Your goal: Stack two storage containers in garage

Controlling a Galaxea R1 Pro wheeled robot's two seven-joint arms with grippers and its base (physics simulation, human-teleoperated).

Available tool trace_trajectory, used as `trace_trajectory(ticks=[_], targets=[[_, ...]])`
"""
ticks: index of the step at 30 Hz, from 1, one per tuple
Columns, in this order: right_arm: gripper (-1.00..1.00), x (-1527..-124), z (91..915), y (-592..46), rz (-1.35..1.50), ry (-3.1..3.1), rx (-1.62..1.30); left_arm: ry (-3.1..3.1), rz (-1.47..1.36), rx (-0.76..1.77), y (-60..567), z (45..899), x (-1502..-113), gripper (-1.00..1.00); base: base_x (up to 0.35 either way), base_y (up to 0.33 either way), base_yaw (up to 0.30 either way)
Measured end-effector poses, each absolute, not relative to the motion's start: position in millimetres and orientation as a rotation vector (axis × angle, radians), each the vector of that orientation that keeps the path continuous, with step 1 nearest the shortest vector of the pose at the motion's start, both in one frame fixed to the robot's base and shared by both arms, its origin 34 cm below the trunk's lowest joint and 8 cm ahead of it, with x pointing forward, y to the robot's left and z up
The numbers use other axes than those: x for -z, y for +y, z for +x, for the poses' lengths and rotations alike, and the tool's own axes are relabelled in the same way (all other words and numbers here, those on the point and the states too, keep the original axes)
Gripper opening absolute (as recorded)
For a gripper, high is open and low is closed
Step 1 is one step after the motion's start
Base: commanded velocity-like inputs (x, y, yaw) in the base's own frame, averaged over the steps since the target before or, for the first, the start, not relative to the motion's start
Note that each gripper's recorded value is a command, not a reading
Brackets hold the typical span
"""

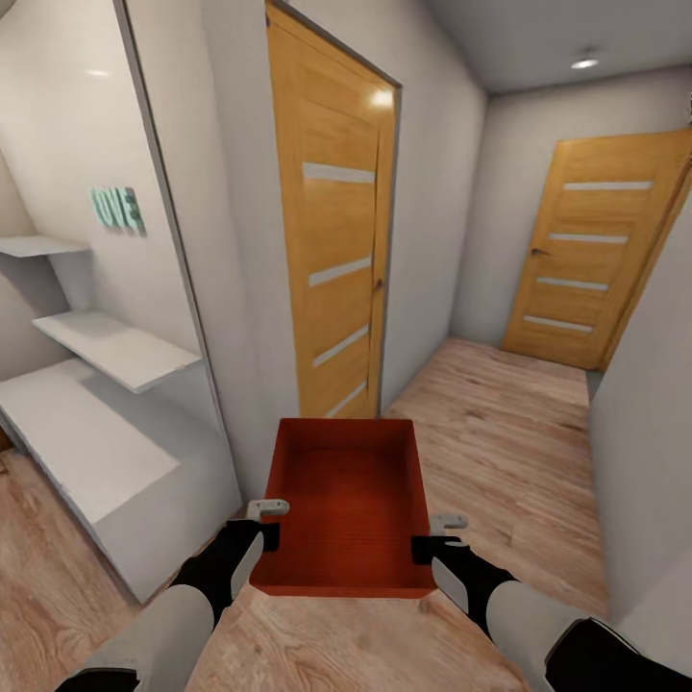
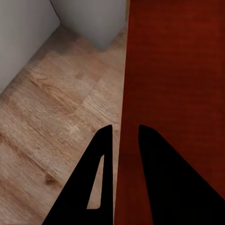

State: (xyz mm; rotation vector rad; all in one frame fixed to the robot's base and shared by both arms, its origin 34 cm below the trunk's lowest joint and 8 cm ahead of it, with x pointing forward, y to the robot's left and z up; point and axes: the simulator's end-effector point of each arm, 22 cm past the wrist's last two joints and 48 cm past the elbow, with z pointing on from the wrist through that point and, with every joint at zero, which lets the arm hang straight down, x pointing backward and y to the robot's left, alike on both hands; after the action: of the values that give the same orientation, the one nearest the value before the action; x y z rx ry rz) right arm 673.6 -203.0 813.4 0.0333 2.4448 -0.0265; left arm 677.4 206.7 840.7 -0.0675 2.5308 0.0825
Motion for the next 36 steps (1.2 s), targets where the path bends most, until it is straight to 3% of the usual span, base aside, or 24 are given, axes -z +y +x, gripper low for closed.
trace_trajectory(ticks=[36], targets=[[-1.0,-813.6,673.6,-202.1,0.033,2.444,0.026,2.53,-0.068,-0.082,207.6,677.6,-840.6,-1.0,0.323,0.0,-0.236]])
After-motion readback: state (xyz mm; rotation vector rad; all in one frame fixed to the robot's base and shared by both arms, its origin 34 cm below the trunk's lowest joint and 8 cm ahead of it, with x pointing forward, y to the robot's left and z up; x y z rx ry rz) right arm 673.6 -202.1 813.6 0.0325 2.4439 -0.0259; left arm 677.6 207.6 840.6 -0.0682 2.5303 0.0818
